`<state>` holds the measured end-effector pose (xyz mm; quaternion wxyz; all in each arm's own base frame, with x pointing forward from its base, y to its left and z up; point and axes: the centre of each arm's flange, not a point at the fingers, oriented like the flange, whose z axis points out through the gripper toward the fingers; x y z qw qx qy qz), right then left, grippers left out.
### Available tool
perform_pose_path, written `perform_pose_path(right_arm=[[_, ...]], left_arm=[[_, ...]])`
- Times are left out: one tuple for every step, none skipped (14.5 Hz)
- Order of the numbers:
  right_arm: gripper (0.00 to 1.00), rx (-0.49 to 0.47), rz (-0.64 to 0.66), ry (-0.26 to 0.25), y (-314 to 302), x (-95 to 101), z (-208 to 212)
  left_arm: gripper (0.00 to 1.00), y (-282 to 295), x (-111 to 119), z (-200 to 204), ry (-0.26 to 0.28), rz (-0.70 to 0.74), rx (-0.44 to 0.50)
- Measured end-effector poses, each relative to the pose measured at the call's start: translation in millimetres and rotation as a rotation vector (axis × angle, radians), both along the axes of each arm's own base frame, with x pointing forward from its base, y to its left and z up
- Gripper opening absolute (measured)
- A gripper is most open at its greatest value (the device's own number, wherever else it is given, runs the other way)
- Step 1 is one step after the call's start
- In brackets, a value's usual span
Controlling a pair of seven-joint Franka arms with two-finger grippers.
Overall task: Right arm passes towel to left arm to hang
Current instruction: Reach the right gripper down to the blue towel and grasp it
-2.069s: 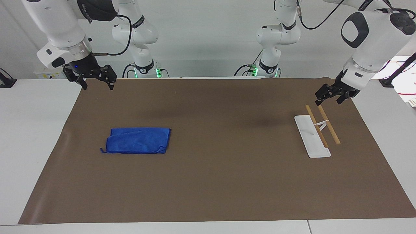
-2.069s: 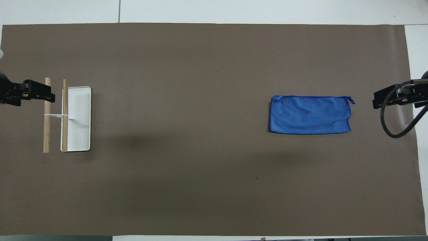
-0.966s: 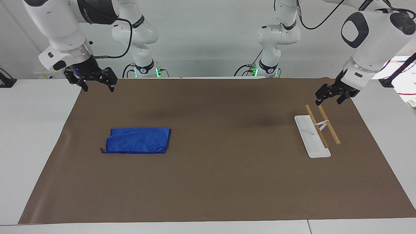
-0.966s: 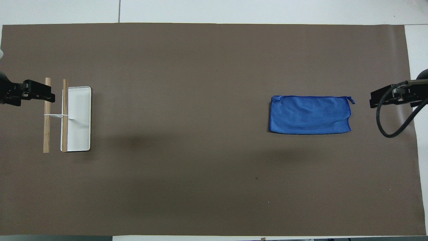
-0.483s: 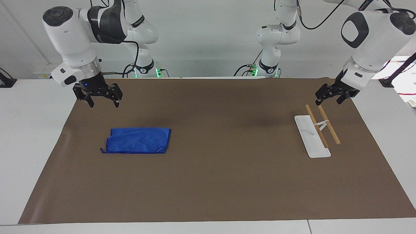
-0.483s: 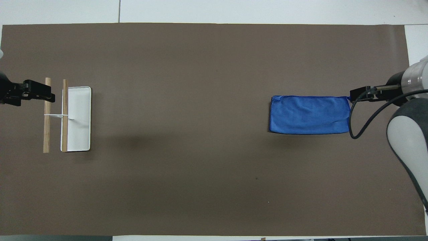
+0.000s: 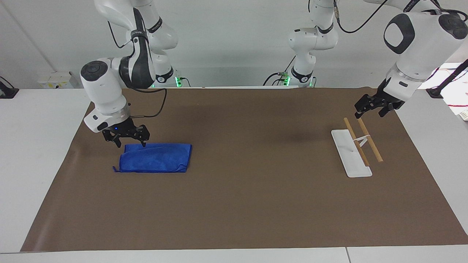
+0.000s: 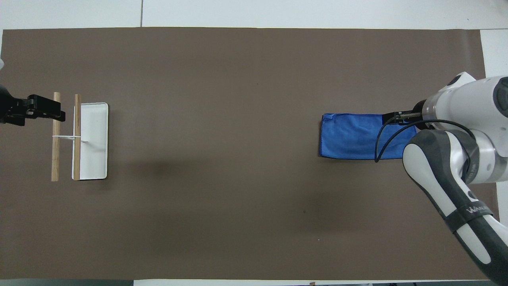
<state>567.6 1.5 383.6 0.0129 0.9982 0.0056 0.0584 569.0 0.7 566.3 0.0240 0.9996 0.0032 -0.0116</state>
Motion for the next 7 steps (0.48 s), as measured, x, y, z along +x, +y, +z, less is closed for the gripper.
perform_pose_path(right_arm=[[1.00, 0.002, 0.001, 0.001, 0.2, -3.2, -19.6], [1.00, 0.003, 0.002, 0.009, 0.4, -5.6, -35.6], [1.00, 0.005, 0.004, 0.020, 0.6, -6.8, -48.3], [1.00, 0.005, 0.005, 0.033, 0.9, -7.1, -57.6], [1.00, 0.006, 0.010, 0.044, 1.3, -7.1, -65.3], [1.00, 0.005, 0.024, 0.050, 1.5, -7.2, -71.7], [1.00, 0.005, 0.035, 0.051, 1.2, -8.3, -77.9]], left_arm=[[1.00, 0.0, 0.0, 0.0, 0.000, 0.000, 0.000], [1.00, 0.0, 0.0, 0.0, 0.000, 0.000, 0.000], [1.00, 0.0, 0.0, 0.0, 0.000, 0.000, 0.000], [1.00, 0.0, 0.0, 0.0, 0.000, 0.000, 0.000], [1.00, 0.0, 0.0, 0.0, 0.000, 0.000, 0.000], [1.00, 0.0, 0.0, 0.0, 0.000, 0.000, 0.000], [1.00, 0.0, 0.0, 0.0, 0.000, 0.000, 0.000]])
